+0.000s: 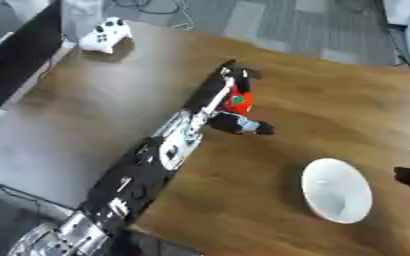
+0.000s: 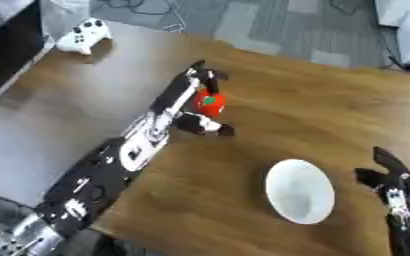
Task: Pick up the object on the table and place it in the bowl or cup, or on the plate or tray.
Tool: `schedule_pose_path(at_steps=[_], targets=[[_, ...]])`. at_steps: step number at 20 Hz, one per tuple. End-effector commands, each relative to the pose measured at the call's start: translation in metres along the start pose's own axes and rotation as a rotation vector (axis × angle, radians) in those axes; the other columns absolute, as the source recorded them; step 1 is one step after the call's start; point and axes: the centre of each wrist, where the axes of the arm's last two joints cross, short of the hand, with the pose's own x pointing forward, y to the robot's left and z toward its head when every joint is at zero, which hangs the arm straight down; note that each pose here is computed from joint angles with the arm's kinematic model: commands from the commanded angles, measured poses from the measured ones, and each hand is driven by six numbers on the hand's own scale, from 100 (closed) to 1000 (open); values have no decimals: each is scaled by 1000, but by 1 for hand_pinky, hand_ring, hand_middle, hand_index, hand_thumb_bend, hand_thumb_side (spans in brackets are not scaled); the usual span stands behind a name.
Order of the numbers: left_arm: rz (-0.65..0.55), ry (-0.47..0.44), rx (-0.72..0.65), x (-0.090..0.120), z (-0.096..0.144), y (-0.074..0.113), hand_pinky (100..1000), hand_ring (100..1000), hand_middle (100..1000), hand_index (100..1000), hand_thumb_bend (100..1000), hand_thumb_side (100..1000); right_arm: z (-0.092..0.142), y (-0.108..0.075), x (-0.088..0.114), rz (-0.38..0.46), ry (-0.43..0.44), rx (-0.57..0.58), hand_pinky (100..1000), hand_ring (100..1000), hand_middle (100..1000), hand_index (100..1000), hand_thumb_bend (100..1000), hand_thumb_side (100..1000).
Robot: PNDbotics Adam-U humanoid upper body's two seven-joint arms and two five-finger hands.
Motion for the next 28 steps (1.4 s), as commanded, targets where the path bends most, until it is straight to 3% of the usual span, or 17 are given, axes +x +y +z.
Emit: schedule_pose_path(at_steps=[1,12,21,28], targets=[[-24,-15,20,-4,-4,12,1000,512,459,778,995,856,-2,-2,7,2,-22,-1,777,739,924,848,100,745],[-27,21,8,-17,-24,12,1000,505,454,779,1000,846,-4,1,8,-9,-28,26,778,740,925,846,100,751],[-92,40,-31,-29,-26,9,1000,504,451,780,1000,841,-9,6,11,-21,-52,56,779,741,925,845,100,752],[-120,11,-32,-29,-32,15,1000,506,452,779,1000,845,-11,8,13,-30,-61,69,779,741,922,839,100,757]])
